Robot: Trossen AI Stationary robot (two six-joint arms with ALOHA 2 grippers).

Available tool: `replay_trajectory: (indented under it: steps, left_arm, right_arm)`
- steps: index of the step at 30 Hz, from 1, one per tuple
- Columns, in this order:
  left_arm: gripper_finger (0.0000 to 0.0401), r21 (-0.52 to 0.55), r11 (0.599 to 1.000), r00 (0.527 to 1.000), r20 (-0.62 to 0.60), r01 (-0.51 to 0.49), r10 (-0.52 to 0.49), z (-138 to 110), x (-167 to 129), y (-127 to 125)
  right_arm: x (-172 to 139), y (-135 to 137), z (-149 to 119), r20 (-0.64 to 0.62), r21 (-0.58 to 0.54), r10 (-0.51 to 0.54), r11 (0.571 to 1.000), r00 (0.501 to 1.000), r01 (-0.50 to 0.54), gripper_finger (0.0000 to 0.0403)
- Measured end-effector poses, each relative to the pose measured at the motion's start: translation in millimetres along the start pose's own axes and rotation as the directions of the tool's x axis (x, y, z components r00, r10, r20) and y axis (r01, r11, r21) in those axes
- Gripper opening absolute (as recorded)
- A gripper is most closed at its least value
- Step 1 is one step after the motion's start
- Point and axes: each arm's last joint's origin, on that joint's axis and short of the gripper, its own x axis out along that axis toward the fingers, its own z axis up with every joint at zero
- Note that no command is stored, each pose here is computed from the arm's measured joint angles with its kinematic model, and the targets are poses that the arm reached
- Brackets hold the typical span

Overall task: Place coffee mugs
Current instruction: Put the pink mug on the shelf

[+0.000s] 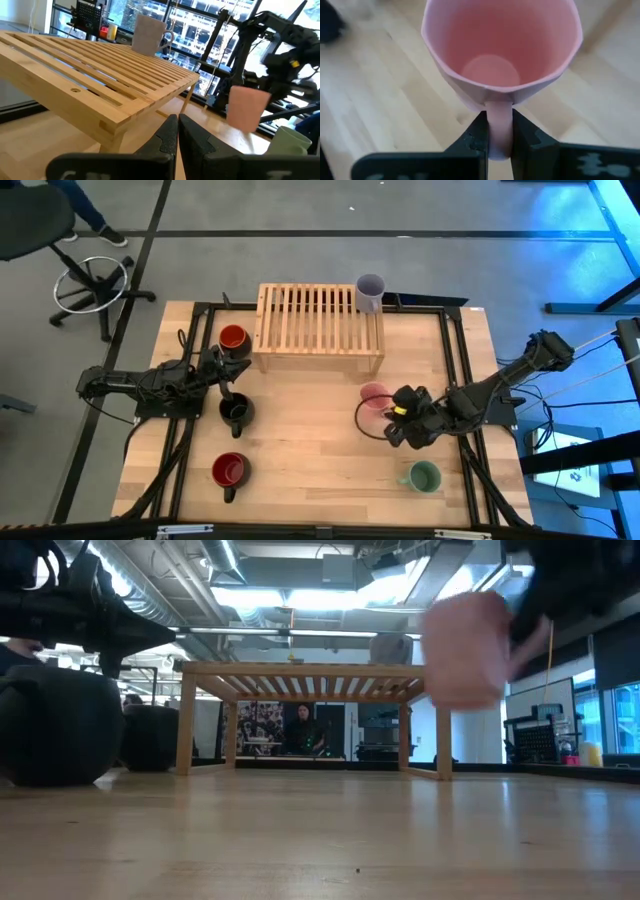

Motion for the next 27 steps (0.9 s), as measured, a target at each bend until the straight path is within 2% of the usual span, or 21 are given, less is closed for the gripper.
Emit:
replay_trajectory:
  steps: [7,12,16,21,27]
  left_arm:
    - [0.0007,-0.002,1.000,1.000,0.000,0.001,-0.001,0,0,0]
    - [0.0007,-0.001,1.000,1.000,0.000,0.001,-0.001,0,0,0]
    - [0.0007,0.001,1.000,1.000,0.000,0.000,0.000,0,0,0]
    - [0.0007,0.001,1.000,1.000,0.000,0.001,-0.001,0,0,0]
    - [0.0007,0.032,0.999,1.000,-0.001,0.003,-0.003,0,0,0]
  right_arm:
    - [10,40,61,0.091,-0.008,-0.129,0.991,0.988,0.130,0.0024]
    - [15,53,112,0.184,0.010,-0.173,0.985,0.968,0.174,0.0024]
    - [17,51,151,0.262,0.088,-0.225,0.974,0.938,0.209,0.0024]
    - [20,39,198,0.340,0.135,-0.302,0.953,0.891,0.271,0.0024]
    - [36,21,245,0.352,0.166,-0.368,0.929,0.860,0.330,0.0024]
